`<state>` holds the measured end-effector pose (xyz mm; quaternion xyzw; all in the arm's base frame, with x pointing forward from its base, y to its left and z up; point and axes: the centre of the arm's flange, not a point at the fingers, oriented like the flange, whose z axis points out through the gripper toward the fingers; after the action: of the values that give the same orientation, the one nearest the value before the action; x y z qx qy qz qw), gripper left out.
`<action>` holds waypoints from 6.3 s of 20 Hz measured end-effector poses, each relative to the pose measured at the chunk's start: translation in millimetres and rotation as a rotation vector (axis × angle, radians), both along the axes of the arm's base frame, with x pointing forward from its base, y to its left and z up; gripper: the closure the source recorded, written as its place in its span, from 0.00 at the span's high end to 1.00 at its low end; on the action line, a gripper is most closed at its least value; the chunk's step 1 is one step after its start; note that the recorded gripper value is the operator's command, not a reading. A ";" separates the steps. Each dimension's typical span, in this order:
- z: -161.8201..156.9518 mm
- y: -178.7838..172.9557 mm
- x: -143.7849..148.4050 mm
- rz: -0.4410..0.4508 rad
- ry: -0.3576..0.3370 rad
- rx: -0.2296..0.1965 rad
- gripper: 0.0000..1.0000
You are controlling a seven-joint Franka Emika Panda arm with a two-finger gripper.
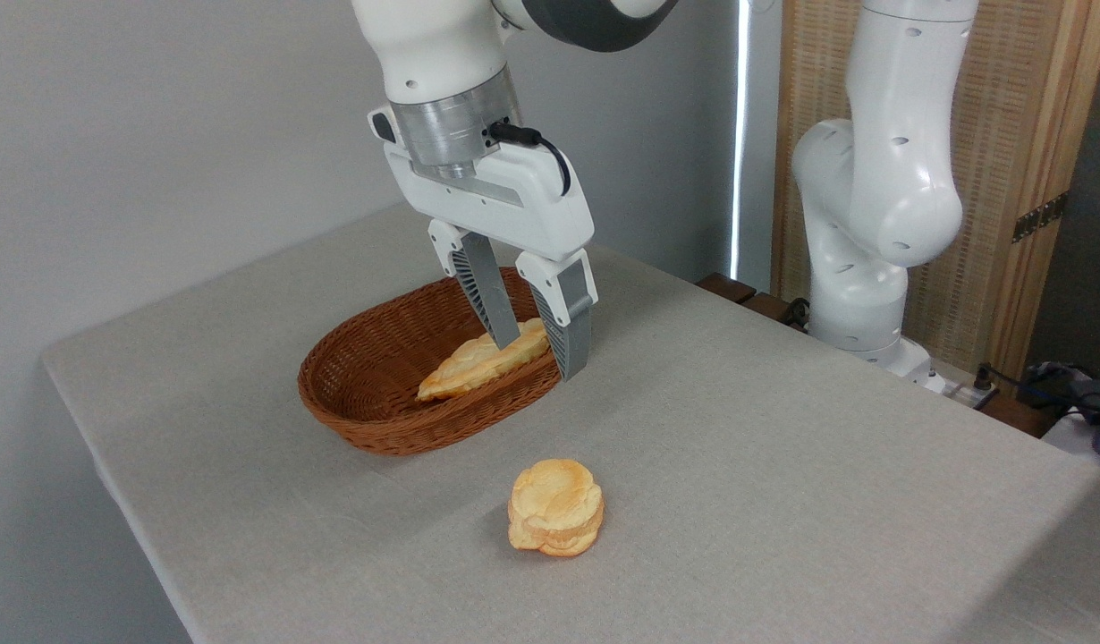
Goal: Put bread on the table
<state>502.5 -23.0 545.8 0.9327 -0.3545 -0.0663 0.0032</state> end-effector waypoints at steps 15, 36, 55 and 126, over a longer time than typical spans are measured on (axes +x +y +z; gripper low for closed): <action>-0.2 0.5 -0.8 0.001 0.006 0.000 1.00; 3.2 3.0 -2.1 0.005 -0.001 -0.004 1.00; 3.4 4.0 -2.1 0.007 -0.001 -0.004 1.00; -132.6 -158.5 0.7 0.101 0.167 0.031 0.15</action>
<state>503.2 -181.5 413.2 0.9406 -0.3045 -0.1489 0.0216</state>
